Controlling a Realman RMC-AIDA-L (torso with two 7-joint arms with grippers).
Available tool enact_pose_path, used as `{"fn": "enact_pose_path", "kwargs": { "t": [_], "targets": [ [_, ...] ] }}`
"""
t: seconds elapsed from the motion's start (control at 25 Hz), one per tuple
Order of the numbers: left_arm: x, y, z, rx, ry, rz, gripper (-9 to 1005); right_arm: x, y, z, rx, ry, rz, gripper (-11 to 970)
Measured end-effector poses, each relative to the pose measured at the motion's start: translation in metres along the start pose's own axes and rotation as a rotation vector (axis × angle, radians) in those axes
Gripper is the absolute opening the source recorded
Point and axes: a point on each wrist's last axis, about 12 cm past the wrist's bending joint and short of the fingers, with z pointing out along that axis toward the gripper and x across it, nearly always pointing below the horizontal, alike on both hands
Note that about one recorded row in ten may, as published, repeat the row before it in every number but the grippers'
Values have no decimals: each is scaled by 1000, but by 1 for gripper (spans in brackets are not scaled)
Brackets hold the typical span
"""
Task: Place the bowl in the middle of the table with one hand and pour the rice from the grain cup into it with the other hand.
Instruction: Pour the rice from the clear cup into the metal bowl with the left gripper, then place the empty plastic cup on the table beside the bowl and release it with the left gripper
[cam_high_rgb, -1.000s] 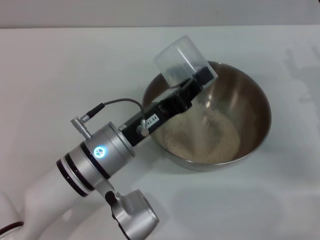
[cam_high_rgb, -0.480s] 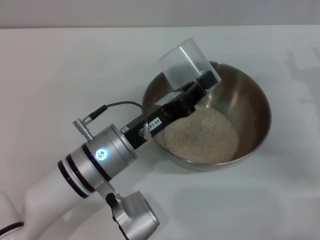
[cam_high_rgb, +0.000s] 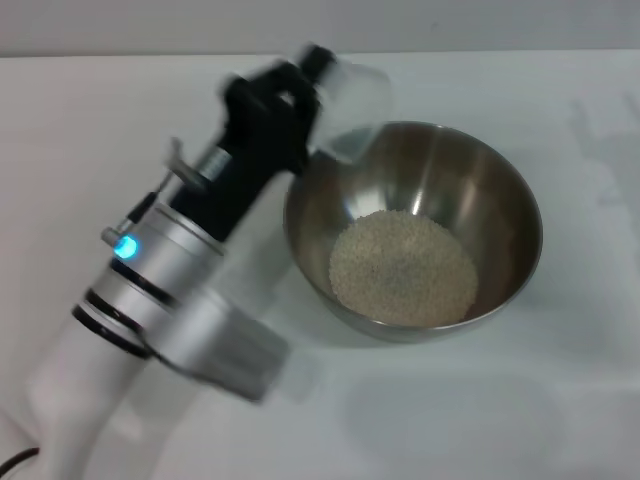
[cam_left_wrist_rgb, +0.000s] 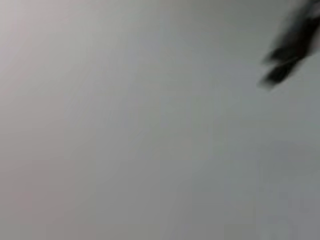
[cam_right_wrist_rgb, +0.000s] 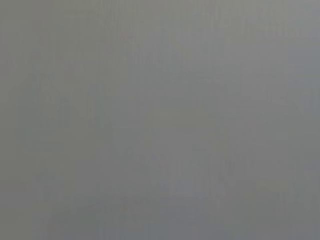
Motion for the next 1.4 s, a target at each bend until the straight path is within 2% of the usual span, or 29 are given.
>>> {"fn": "enact_pose_path", "kwargs": {
  "t": [0.04,0.08,0.12,0.16,0.32,0.36,0.52,0.72,0.92,1.4],
  "targets": [
    [8,3,1,-26,64,-148,31,0,0,0,-1,-1,1,708],
    [13,5,1,-41,101,-227,31,0,1,1,-2,-2,1,708],
    [27,7,1,-79,198,-438,31,0,1,1,-5,-4,2,708],
    [27,7,1,-79,198,-438,31,0,1,1,-5,-4,2,708],
    [66,1,-8,-131,424,-869,32,-1,3,4,-11,-9,3,708],
    [66,1,-8,-131,424,-869,32,-1,3,4,-11,-9,3,708],
    [98,-8,-22,-156,602,-1137,33,-2,4,6,-14,-12,5,708],
    [110,-16,-28,-130,699,-1219,35,-2,4,7,-17,-13,6,709],
    [114,-21,-28,-92,746,-1227,37,-2,5,8,-19,-13,6,709],
    [117,-23,-31,-68,768,-1208,40,-2,5,8,-18,-12,7,709]
  ]
}}
